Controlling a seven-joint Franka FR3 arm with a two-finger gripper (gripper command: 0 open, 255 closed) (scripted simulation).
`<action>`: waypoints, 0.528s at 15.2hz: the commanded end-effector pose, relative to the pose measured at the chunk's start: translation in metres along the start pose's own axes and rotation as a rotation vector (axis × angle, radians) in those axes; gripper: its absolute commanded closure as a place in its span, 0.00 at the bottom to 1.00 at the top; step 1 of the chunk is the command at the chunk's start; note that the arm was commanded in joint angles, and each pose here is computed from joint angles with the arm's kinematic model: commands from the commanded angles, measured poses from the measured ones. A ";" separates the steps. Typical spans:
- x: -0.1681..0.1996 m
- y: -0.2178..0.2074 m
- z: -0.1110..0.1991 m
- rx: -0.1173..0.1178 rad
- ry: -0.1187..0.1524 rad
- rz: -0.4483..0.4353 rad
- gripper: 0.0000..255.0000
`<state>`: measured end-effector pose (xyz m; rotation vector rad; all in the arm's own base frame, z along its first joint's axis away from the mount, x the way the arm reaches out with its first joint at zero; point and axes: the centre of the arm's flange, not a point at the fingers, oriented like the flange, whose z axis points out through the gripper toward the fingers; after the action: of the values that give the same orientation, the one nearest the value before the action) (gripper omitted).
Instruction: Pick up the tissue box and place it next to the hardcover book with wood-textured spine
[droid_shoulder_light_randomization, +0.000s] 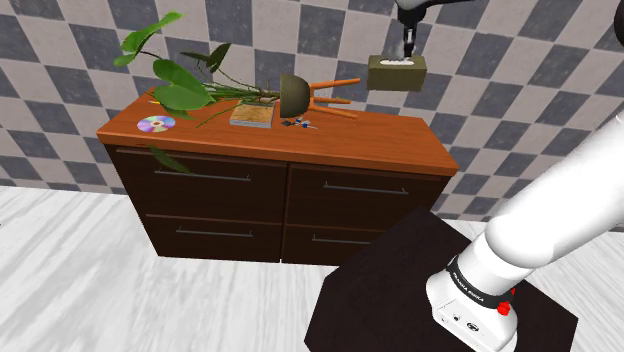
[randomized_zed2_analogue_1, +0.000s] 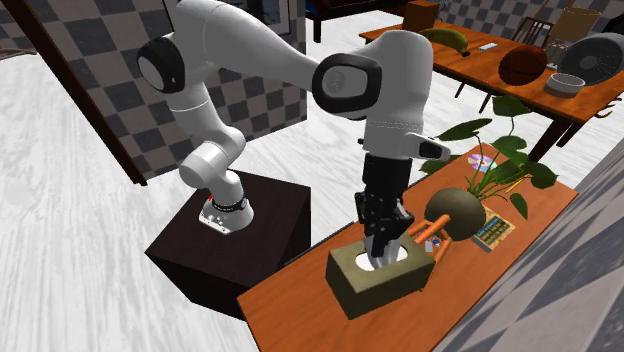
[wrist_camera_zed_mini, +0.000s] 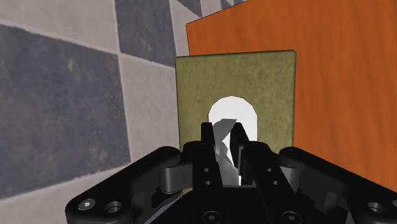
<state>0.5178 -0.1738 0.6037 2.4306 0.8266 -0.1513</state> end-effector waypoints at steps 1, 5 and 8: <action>0.025 0.002 0.003 0.000 0.000 0.000 1.00; 0.078 0.007 0.009 0.000 0.000 0.000 1.00; 0.117 0.010 0.012 0.000 0.000 0.000 1.00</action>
<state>0.6060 -0.1320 0.5785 2.4247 0.8173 -0.1363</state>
